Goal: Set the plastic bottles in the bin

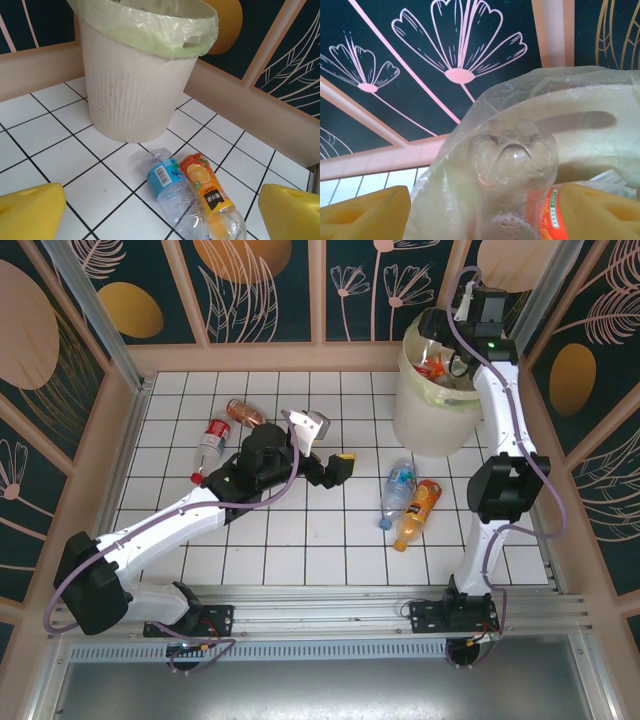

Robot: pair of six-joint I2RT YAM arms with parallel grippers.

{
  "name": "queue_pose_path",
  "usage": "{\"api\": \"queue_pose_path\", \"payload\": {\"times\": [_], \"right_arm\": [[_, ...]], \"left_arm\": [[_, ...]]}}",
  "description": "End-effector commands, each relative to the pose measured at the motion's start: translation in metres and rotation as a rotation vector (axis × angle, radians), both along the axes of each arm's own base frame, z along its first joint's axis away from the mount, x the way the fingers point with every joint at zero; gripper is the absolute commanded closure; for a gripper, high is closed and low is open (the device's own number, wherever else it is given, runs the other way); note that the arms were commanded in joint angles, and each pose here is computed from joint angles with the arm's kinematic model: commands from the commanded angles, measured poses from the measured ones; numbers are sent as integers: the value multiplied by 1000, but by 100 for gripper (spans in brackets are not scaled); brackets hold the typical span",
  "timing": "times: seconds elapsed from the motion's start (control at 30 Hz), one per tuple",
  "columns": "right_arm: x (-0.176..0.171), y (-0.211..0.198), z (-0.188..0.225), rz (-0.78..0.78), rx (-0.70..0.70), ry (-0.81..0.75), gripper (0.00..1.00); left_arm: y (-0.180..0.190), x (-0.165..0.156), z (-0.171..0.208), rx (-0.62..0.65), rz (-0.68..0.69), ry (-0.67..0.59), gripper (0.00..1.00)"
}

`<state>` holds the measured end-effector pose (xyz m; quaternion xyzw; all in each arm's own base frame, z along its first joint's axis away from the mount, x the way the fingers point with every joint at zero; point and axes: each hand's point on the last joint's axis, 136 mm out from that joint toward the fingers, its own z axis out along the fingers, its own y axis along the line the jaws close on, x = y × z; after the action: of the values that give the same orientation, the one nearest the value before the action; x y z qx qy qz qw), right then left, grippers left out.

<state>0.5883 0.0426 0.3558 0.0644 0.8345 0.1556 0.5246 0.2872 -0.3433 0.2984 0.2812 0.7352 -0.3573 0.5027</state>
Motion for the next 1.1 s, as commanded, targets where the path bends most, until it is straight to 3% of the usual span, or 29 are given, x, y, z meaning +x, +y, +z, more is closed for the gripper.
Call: {"api": "queue_pose_path", "payload": {"times": [0.0, 0.43, 0.73, 1.07], "right_arm": [[9, -12, -5, -64, -9, 16, 18], [30, -32, -40, -146, -78, 89, 17], [19, -81, -42, -352, -98, 113, 19], [1, -113, -48, -482, -198, 157, 30]], "left_arm": [[0, 4, 19, -43, 6, -37, 1], [1, 4, 13, -37, 8, -30, 1], [6, 3, 9, -37, 23, -28, 1], [4, 2, 10, -46, 16, -24, 1]]}}
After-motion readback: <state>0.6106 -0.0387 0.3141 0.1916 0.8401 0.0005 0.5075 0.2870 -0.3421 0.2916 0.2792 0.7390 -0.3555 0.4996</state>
